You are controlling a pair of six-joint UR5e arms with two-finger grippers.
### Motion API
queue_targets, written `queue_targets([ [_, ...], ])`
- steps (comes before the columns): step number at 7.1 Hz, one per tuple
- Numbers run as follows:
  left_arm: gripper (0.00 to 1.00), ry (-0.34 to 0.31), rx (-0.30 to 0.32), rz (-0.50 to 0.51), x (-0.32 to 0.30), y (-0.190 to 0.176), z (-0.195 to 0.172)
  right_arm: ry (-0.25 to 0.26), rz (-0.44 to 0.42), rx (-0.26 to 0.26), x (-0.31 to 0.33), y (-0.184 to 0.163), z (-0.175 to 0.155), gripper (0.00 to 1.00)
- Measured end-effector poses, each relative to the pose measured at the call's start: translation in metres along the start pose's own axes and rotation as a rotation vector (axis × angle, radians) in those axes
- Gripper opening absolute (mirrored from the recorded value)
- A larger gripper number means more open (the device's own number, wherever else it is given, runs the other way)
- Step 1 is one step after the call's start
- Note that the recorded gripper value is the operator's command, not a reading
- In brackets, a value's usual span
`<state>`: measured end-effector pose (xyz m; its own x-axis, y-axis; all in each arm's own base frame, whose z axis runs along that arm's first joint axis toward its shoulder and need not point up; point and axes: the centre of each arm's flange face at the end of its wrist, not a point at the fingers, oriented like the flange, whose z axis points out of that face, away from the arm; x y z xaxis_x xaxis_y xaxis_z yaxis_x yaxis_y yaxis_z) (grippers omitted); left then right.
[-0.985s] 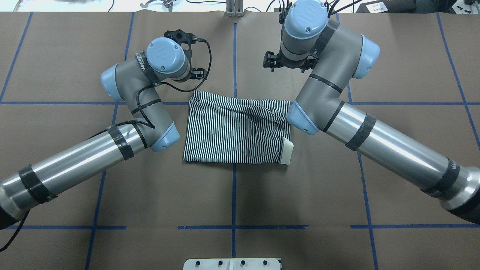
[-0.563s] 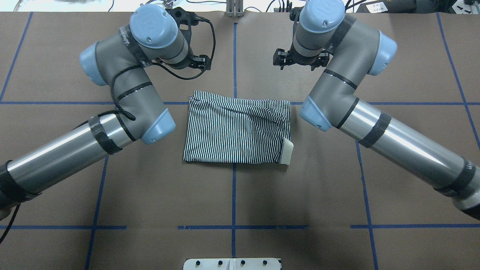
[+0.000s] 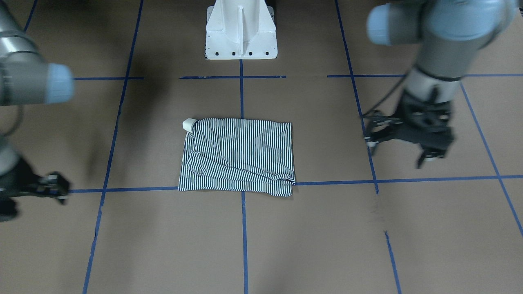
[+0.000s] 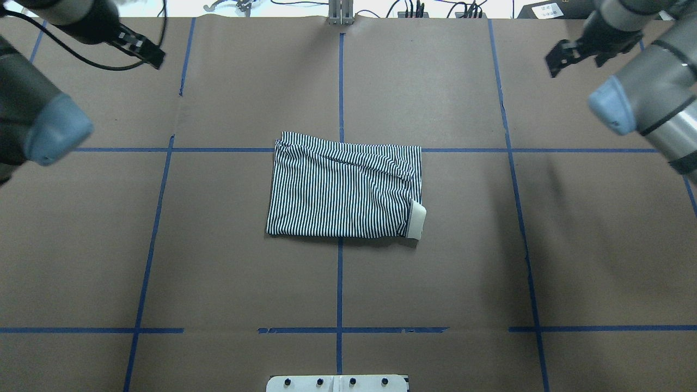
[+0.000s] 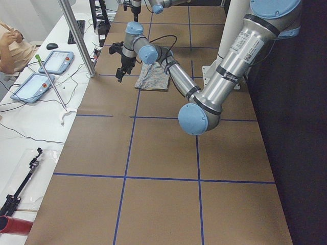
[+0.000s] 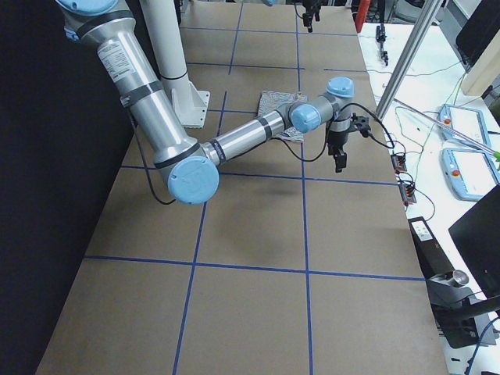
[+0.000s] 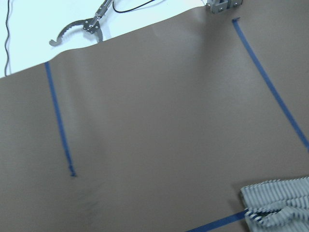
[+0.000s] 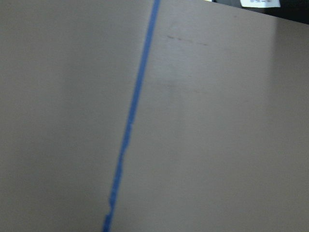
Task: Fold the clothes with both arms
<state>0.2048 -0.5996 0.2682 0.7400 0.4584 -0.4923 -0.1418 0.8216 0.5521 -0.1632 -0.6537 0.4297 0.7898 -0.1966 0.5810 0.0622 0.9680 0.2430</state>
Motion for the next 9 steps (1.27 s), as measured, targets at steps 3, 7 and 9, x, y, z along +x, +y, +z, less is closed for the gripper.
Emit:
queue_targets([
  [3,1.00,0.002,-0.101,-0.012,-0.147,0.101,-0.004,-0.079,0.071,-0.099,0.204,0.142,0.025,1.00],
  [7,1.00,-0.020,-0.261,-0.421,-0.311,0.237,0.024,-0.091,0.248,-0.157,0.295,0.288,0.057,1.00],
  [9,1.00,0.054,-0.305,-0.506,-0.359,0.306,0.042,-0.088,0.334,-0.138,0.314,0.300,0.046,1.00],
])
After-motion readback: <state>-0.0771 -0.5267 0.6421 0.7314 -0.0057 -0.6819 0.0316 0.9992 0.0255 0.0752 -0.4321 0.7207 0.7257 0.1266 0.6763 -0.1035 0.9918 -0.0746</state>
